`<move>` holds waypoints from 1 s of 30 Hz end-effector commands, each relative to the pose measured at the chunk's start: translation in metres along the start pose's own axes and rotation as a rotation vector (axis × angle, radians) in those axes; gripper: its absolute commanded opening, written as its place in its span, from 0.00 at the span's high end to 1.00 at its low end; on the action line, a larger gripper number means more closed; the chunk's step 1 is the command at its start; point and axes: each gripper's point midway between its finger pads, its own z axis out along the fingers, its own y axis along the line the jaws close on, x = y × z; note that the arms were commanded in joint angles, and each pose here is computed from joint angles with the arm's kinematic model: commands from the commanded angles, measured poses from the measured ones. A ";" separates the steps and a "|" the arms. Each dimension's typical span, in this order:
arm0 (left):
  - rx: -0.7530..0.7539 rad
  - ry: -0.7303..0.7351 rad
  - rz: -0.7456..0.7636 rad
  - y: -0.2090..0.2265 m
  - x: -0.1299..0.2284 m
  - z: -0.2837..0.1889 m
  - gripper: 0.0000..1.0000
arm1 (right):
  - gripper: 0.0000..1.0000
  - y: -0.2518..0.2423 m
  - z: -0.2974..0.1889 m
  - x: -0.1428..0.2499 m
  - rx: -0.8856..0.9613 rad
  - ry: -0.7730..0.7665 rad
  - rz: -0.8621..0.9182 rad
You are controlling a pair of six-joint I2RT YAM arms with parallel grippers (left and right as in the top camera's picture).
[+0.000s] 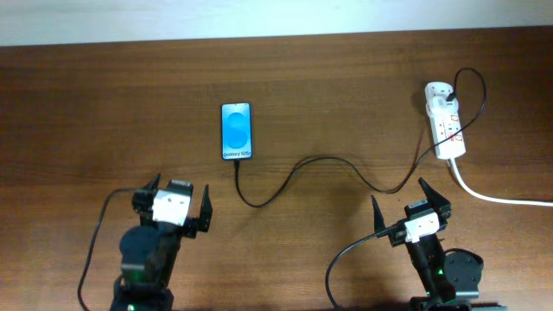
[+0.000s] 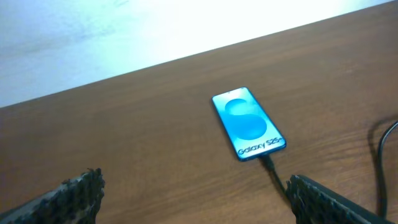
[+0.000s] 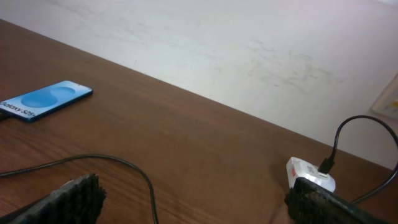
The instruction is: Plug charger to phone and switch on socket
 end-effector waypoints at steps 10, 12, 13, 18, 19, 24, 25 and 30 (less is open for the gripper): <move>-0.120 -0.154 0.010 0.012 0.022 -0.029 0.01 | 0.02 0.002 0.000 0.002 -0.006 0.001 0.015; -0.122 -0.165 0.010 0.012 0.019 -0.031 0.01 | 0.01 0.002 0.000 0.002 -0.006 0.001 0.015; -0.119 -0.166 0.010 0.012 0.019 -0.030 0.01 | 0.02 0.002 0.000 0.002 -0.006 0.001 0.015; -0.116 -0.167 0.011 0.011 0.019 -0.030 0.01 | 0.02 0.002 0.000 0.002 -0.006 0.001 0.015; -0.116 -0.167 0.011 0.011 0.019 -0.030 0.01 | 0.02 0.002 0.000 0.002 -0.006 0.001 0.015; -0.116 -0.167 0.011 0.011 0.019 -0.030 0.01 | 0.01 0.002 0.000 0.002 -0.006 0.001 0.015; -0.116 -0.166 0.011 0.011 0.019 -0.030 0.01 | 0.02 0.002 0.000 0.002 -0.006 0.001 0.015; -0.116 -0.166 0.011 0.011 0.019 -0.030 0.01 | 0.02 0.002 0.000 0.002 -0.006 0.001 0.015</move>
